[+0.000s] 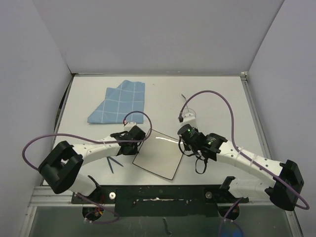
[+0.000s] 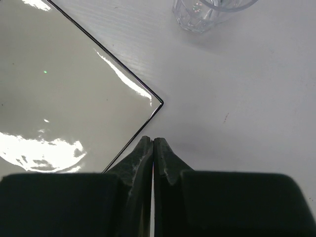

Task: Set the dinner table for one person
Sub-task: Move the plate to the center of the board.

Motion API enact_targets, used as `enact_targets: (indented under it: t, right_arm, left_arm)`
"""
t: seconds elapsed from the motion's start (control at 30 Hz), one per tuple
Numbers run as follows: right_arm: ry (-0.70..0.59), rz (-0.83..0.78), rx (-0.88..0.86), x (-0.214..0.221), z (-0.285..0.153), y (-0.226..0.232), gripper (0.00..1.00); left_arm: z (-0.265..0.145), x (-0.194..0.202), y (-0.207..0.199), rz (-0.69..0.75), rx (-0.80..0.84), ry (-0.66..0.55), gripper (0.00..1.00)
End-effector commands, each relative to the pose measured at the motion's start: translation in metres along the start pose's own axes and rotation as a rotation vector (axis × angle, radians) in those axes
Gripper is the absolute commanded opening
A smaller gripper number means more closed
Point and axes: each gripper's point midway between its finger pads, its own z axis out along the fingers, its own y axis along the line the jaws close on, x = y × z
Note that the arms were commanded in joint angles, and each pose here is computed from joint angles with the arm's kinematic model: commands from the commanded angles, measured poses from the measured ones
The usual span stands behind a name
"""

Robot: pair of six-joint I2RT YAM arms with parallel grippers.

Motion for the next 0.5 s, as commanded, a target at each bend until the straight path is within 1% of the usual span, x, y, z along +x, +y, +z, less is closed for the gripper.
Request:
enact_targets:
  t: [0.0,0.07,0.13,0.3,0.47]
  right_arm:
    - [-0.093,0.044,-0.011,-0.033,-0.009,0.000,0.00]
    - [-0.092,0.044,-0.006,-0.033,-0.008,-0.002,0.00]
    - [-0.091,0.048,0.000,-0.033,-0.007,-0.004,0.00]
    - [-0.089,0.050,0.013,-0.032,-0.006,-0.010,0.00]
    - [-0.098,0.068,0.016,-0.034,-0.009,-0.018,0.00]
  left_arm:
    - [0.000,-0.022,-0.038,-0.038,0.058,-0.059,0.00]
    - [0.004,-0.015,-0.052,-0.020,0.100,-0.044,0.00]
    - [0.002,-0.017,-0.074,0.003,0.137,-0.050,0.00]
    - [0.006,-0.006,-0.123,0.110,0.156,-0.022,0.00]
    - [0.012,0.006,-0.184,0.204,0.207,-0.011,0.00]
